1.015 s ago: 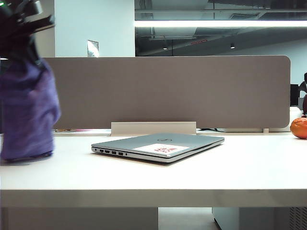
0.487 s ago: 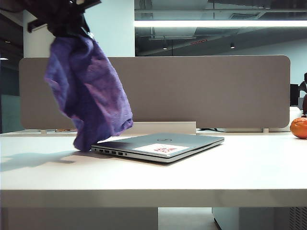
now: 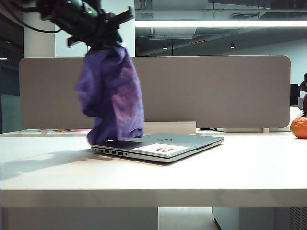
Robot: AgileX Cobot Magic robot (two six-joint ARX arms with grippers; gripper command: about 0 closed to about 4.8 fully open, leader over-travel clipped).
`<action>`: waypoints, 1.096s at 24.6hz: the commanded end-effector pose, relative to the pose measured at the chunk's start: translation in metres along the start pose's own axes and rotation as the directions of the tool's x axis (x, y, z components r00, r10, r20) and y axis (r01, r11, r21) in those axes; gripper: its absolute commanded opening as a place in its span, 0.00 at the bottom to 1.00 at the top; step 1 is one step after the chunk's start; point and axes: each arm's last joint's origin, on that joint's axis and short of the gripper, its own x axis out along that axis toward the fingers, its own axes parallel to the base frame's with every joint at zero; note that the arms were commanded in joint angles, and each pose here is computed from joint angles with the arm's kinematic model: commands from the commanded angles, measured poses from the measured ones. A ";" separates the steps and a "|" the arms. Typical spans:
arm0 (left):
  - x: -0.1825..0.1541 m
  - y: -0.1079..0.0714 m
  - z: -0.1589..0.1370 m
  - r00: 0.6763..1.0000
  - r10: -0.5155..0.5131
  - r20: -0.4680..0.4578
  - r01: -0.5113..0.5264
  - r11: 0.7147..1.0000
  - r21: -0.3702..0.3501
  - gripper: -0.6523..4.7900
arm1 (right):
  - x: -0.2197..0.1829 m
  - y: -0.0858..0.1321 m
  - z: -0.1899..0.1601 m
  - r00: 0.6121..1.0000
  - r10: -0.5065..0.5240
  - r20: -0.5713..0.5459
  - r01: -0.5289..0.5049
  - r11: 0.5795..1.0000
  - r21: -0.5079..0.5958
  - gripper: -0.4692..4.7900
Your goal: Pick up the purple rag and put it over the laptop.
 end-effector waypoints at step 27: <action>0.075 -0.010 -0.077 0.816 0.007 -0.578 -0.022 1.000 -0.019 0.54 | 0.000 0.000 -0.001 1.000 0.000 0.002 0.000 1.000 -0.005 0.13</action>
